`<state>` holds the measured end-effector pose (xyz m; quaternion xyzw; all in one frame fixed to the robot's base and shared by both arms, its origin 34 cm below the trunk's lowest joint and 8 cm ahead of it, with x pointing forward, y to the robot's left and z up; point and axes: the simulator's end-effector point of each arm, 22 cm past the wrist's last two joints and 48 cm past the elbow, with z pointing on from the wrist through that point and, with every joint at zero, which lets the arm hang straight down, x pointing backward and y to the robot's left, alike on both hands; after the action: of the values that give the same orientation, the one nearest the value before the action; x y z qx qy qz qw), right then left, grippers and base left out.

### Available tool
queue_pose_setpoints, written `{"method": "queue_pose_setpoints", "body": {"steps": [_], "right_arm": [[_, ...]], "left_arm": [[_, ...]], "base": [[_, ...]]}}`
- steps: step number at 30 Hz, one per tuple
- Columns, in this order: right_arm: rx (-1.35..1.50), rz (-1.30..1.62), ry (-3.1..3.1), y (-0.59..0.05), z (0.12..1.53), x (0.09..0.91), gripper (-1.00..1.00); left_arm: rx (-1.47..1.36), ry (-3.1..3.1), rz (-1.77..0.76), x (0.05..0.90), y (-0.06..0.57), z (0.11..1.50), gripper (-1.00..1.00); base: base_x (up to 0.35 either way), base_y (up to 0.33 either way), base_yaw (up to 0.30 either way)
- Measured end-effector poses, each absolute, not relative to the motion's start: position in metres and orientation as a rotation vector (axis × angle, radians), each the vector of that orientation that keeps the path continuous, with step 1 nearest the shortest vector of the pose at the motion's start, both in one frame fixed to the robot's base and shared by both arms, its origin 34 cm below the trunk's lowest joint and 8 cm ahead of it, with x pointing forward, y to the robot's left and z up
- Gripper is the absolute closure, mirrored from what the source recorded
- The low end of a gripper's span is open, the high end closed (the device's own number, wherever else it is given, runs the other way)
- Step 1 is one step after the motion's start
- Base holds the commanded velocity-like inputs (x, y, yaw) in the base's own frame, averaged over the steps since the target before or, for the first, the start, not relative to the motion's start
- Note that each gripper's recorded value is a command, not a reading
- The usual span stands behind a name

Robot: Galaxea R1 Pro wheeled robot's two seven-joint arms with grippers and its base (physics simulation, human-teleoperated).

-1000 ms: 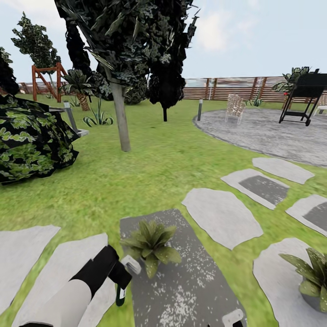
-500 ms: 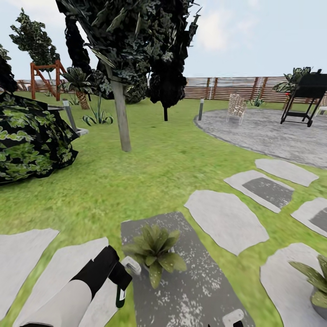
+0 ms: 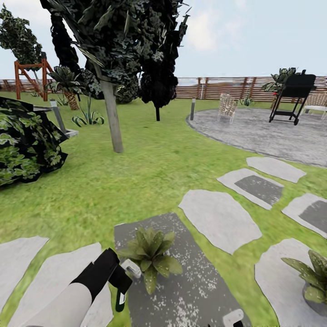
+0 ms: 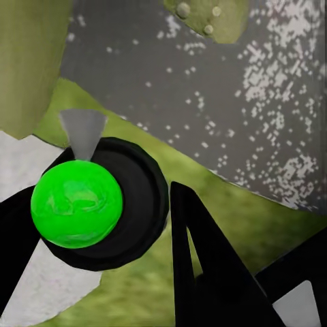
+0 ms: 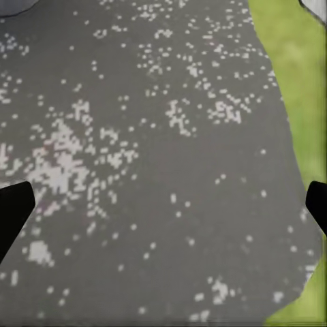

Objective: Pick up the pesticide atomizer in the garden and spray insectifuge to fully cover both potted plants in the garden.

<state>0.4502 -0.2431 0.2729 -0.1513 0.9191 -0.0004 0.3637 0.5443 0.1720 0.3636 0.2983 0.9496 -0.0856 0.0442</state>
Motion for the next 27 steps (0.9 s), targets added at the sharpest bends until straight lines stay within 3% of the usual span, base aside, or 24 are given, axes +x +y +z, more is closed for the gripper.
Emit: {"method": "queue_pose_setpoints", "body": {"steps": [10, 27], "right_arm": [[-0.389, -0.001, 2.366, -0.243, 0.273, 0.45, -1.0], [-0.389, -0.001, 2.365, -0.243, 0.273, 0.45, -1.0]], "left_arm": [[0.912, 2.903, -0.26, 0.544, 0.172, 0.363, 1.0], [0.888, 3.006, -0.279, 0.512, 0.183, 0.345, 1.0]], "base": [[-0.283, 0.0, -0.005], [-0.01, 0.0, 0.0]]}}
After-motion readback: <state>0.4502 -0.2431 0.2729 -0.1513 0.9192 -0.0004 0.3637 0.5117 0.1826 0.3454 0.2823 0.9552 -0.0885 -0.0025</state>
